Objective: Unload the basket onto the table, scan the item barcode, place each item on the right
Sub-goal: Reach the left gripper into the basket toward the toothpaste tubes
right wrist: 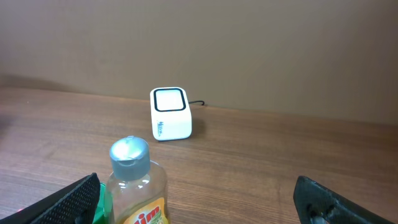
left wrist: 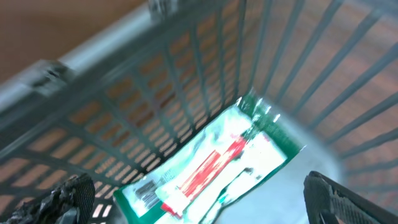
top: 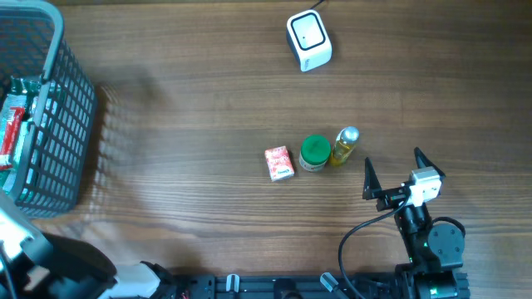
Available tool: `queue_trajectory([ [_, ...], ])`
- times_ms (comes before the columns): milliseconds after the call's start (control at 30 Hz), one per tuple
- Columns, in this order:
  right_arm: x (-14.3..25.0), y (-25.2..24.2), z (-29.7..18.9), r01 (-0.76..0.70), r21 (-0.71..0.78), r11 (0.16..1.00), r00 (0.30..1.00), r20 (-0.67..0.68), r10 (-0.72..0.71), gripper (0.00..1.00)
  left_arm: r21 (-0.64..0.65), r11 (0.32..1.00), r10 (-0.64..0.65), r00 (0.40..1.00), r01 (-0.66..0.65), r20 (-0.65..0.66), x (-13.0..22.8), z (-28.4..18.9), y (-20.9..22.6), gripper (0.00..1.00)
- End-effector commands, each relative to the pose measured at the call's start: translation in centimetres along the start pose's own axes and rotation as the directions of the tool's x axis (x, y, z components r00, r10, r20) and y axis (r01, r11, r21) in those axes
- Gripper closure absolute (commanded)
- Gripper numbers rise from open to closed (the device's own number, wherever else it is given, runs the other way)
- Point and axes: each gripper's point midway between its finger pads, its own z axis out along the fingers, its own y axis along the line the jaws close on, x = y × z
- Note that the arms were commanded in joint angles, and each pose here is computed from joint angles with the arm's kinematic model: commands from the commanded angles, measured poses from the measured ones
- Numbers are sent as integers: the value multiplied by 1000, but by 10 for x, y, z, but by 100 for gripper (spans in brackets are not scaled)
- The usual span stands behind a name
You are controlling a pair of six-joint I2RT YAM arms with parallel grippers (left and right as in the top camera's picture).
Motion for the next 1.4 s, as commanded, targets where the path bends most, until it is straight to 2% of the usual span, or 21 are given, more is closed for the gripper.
queue_trajectory([
  [0,-2,3,0,15,-17,1000,1000,11,-15,0,19,989,150,983,-148,-104,29,36,9,0],
  [133,-2,3,0,15,-17,1000,1000,11,-15,0,66,956,295,937,-287,-190,58,70,12,0],
  [267,-2,3,0,16,-17,1000,1000,11,-15,0,224,866,494,833,-446,-250,99,98,-3,0],
  [333,-2,3,0,16,-17,1000,1000,11,-15,0,304,817,566,782,-490,-260,120,112,-10,0],
  [467,-2,3,0,15,-17,1000,1000,11,-15,0,371,756,643,716,-539,-271,144,131,-13,0],
  [633,-2,3,0,15,-17,1000,1000,11,-15,0,479,687,688,701,-546,-188,160,146,-35,0],
  [1000,-2,3,0,15,-17,1000,1000,11,-15,0,502,692,691,676,-519,-254,197,176,-31,0],
  [1167,-2,3,0,15,-17,1000,1000,11,-15,0,505,697,688,672,-509,-274,204,178,-29,22],
  [1233,-2,3,0,15,-17,1000,1000,11,-15,0,511,696,689,669,-504,-279,206,177,-29,64],
  [1267,-2,3,0,15,-17,1000,1000,11,-15,0,515,696,689,667,-501,-283,207,176,-30,75],
  [1367,-2,3,0,15,-17,1000,1000,11,-15,0,509,723,657,694,-468,-295,206,176,-32,76],
])
